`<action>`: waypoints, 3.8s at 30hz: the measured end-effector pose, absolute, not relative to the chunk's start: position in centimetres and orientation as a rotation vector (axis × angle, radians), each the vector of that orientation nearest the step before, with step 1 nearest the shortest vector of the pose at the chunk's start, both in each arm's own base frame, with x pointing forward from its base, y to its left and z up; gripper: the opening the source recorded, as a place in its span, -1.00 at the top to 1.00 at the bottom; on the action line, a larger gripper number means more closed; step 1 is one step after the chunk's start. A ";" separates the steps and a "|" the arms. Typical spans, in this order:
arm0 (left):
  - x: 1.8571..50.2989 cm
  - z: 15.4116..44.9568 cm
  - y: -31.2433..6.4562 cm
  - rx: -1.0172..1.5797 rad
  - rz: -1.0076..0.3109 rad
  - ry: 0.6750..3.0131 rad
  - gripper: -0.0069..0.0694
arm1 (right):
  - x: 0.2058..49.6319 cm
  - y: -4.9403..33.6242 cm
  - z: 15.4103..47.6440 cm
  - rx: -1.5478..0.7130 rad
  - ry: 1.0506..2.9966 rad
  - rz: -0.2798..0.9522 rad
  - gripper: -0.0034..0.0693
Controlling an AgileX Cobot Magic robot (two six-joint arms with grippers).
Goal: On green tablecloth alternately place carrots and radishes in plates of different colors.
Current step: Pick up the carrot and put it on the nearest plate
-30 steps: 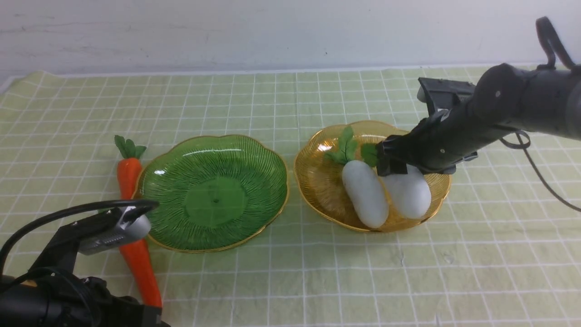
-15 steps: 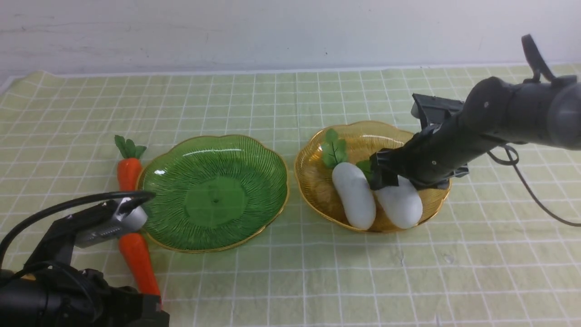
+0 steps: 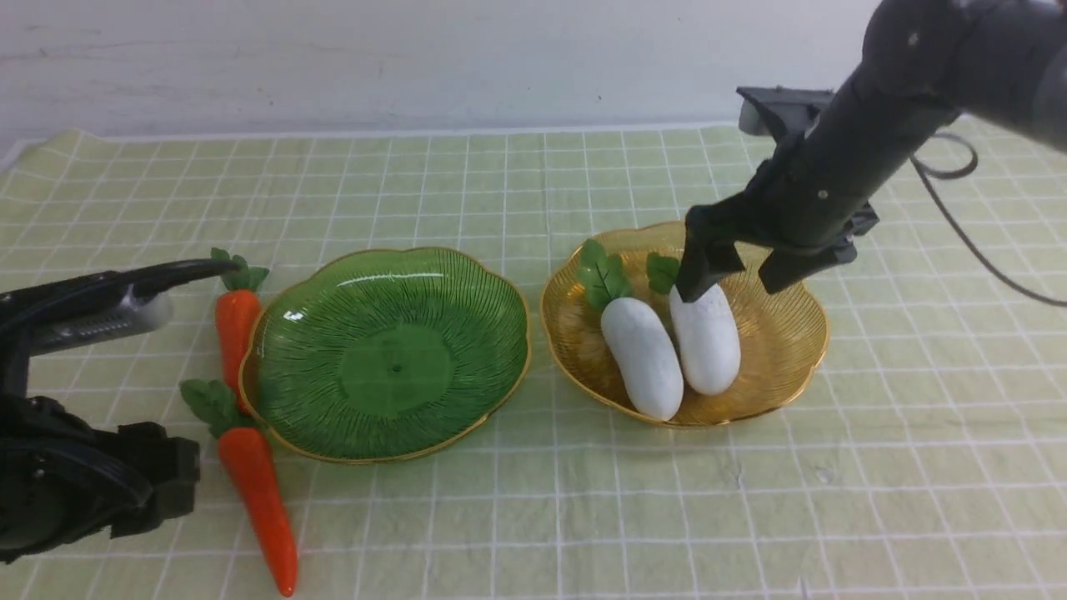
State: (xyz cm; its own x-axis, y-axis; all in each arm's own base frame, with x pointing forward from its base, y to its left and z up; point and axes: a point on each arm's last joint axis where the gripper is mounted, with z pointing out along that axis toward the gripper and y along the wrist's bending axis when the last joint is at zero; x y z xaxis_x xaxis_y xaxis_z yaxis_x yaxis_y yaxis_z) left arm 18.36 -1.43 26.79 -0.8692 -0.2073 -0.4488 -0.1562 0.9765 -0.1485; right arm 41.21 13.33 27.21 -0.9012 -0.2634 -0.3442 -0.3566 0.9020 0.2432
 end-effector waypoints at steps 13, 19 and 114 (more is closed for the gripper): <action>18.4 26.8 -1.0 -0.346 -0.103 2.630 -0.41 | 36.7 12.1 33.9 -0.415 2.655 0.448 -0.23; 18.5 26.7 -1.0 -0.349 -0.114 2.612 -0.41 | 29.2 10.2 35.4 -0.416 2.659 0.446 0.47; 30.0 27.4 -6.7 -0.020 -0.358 2.726 0.31 | 16.6 6.7 30.5 -0.394 2.649 0.430 0.94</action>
State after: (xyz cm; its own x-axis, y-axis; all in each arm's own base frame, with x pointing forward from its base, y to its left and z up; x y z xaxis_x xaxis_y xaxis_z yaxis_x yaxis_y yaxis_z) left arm 30.01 -6.67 27.41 -0.9240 -0.0636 -0.3772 0.0360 0.9672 -0.2513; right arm 16.55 6.71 30.47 -0.8690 -0.2048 -0.4504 -0.3367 0.9118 0.2350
